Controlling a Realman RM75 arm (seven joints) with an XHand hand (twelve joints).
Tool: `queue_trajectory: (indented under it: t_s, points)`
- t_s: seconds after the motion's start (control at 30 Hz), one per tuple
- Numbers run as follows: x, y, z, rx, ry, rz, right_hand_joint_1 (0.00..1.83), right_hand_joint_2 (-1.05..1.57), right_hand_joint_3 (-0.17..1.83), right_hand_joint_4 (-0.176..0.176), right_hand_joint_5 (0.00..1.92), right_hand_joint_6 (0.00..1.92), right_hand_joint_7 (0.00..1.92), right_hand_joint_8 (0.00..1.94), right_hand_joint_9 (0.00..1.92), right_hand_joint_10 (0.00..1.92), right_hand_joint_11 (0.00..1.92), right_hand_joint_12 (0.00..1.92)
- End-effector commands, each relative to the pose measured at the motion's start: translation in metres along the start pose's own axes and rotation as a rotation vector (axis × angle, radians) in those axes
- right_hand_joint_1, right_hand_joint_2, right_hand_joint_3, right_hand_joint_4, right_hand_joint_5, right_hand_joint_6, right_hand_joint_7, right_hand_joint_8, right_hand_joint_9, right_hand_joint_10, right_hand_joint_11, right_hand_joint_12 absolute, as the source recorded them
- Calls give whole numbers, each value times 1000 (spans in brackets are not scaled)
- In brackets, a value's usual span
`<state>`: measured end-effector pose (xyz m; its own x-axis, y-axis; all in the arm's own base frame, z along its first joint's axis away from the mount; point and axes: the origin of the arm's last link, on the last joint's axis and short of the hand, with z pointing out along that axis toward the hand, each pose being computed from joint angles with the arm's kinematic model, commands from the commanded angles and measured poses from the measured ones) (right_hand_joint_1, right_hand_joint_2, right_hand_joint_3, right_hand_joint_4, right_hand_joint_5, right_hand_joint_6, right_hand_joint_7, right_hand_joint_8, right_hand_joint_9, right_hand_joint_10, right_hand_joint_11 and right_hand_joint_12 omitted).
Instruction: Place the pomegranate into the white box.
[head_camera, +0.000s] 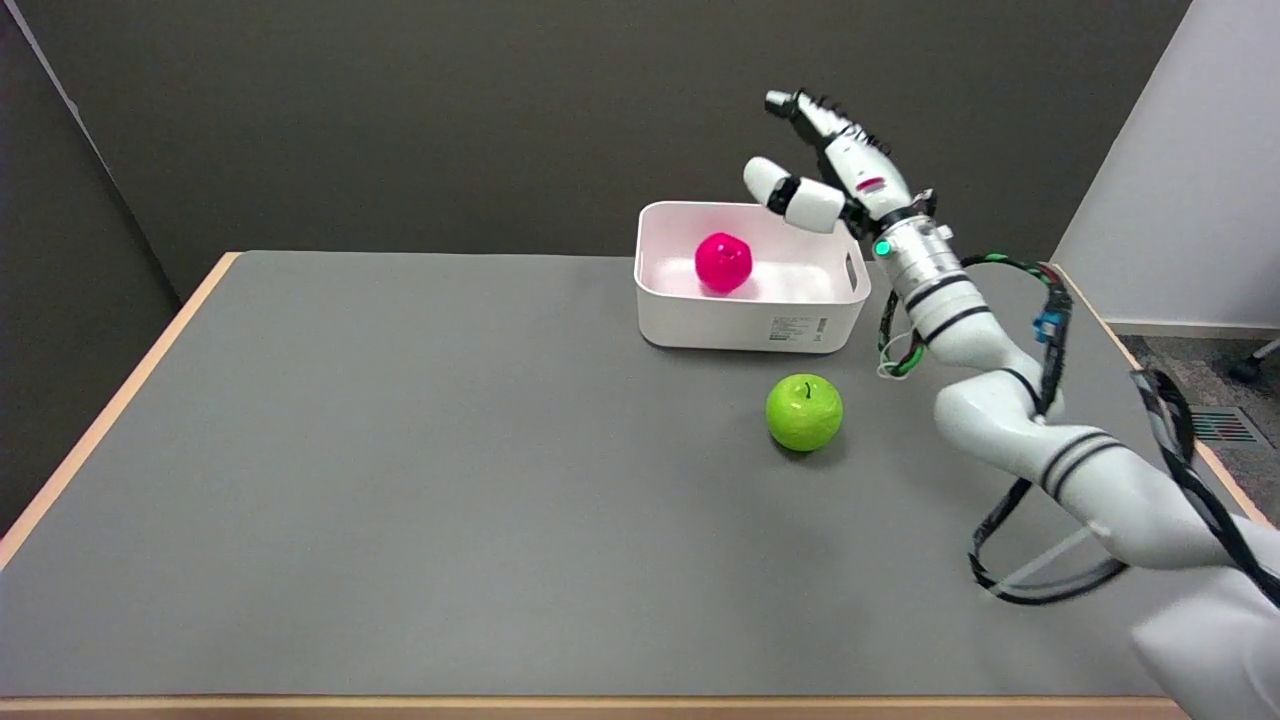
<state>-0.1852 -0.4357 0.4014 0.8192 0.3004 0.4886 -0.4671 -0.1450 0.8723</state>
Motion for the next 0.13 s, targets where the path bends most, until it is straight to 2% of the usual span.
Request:
queue_trajectory:
  t_s: [0.03,0.07,0.13]
  points:
    - [90,-114,-120,449,235,149,164,623,1036,111,133,458,143,294,47,519,26,995]
    - [90,-116,-128,457,239,147,86,611,1008,116,161,451,189,288,85,540,35,1051]
    - [89,-121,-152,481,258,155,82,617,1000,119,197,470,268,332,160,588,80,1107]
